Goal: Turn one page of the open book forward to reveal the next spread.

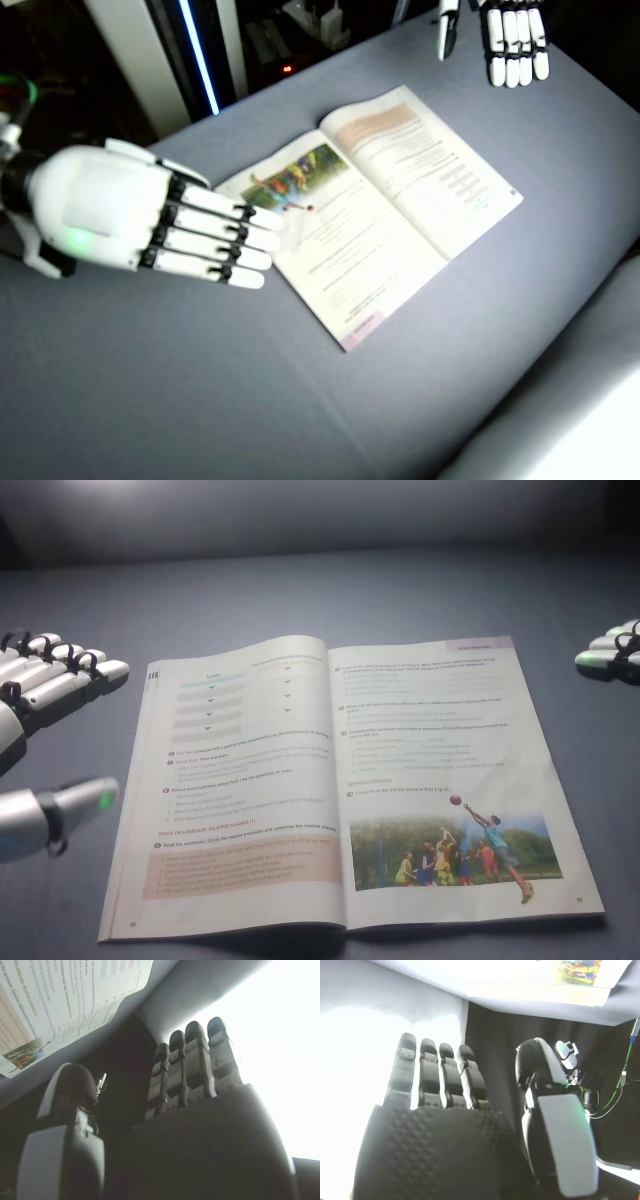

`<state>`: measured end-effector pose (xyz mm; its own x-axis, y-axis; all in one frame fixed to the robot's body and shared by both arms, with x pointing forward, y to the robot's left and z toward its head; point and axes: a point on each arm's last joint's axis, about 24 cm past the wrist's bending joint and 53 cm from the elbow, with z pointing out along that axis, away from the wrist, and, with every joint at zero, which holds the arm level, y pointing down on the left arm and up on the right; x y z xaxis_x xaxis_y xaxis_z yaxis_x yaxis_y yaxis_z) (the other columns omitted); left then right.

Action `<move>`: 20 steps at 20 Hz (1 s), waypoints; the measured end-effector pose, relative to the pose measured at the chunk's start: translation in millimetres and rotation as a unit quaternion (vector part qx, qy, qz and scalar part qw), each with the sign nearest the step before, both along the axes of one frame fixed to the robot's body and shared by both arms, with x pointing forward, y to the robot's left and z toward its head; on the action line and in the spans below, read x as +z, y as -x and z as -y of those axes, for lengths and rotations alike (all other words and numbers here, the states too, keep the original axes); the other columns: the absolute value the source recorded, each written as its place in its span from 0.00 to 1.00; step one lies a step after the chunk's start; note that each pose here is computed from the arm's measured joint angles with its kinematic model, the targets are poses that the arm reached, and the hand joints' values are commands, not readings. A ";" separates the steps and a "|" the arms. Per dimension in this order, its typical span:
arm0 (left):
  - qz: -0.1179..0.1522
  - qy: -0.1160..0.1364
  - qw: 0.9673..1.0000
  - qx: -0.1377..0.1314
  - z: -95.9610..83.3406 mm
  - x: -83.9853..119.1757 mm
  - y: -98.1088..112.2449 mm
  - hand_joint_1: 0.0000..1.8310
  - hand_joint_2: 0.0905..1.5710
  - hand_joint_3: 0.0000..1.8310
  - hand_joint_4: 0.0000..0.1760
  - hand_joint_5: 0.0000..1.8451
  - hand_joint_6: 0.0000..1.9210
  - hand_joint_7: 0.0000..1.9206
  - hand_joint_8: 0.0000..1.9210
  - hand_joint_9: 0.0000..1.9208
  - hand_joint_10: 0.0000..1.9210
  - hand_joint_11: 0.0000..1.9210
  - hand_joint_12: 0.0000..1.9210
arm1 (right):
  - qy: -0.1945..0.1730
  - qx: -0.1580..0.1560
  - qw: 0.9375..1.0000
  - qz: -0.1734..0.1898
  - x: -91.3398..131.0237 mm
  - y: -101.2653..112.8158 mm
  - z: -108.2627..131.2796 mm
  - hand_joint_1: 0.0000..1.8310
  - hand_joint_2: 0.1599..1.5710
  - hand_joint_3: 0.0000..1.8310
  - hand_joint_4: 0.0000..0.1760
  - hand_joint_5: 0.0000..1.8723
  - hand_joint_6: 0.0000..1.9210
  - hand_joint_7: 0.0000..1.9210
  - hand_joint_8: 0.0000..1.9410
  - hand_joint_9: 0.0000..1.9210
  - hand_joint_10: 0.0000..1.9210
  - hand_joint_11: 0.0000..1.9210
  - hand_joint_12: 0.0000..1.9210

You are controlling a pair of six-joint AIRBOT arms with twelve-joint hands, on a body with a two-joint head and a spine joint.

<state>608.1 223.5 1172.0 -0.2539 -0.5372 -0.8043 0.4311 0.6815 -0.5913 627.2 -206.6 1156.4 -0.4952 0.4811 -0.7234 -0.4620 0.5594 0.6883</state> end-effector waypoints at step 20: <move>-0.003 0.001 1.000 -0.003 1.2 -3.5 -1.2 0.00 0.90 0.01 0.00 0.09 0.00 0.06 0.00 0.05 0.00 0.03 0.00 | 0.163 0.108 0.978 -0.066 -82.2 -10.1 -60.3 0.00 0.79 0.00 0.00 0.02 0.00 0.02 0.00 0.00 0.00 0.00 0.00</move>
<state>609.3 222.3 1168.5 -0.2615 -0.5379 -0.8014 0.4311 0.6778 -0.5956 637.3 -146.4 1074.2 -0.6592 0.1095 -0.7440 -0.5125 0.6586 0.5510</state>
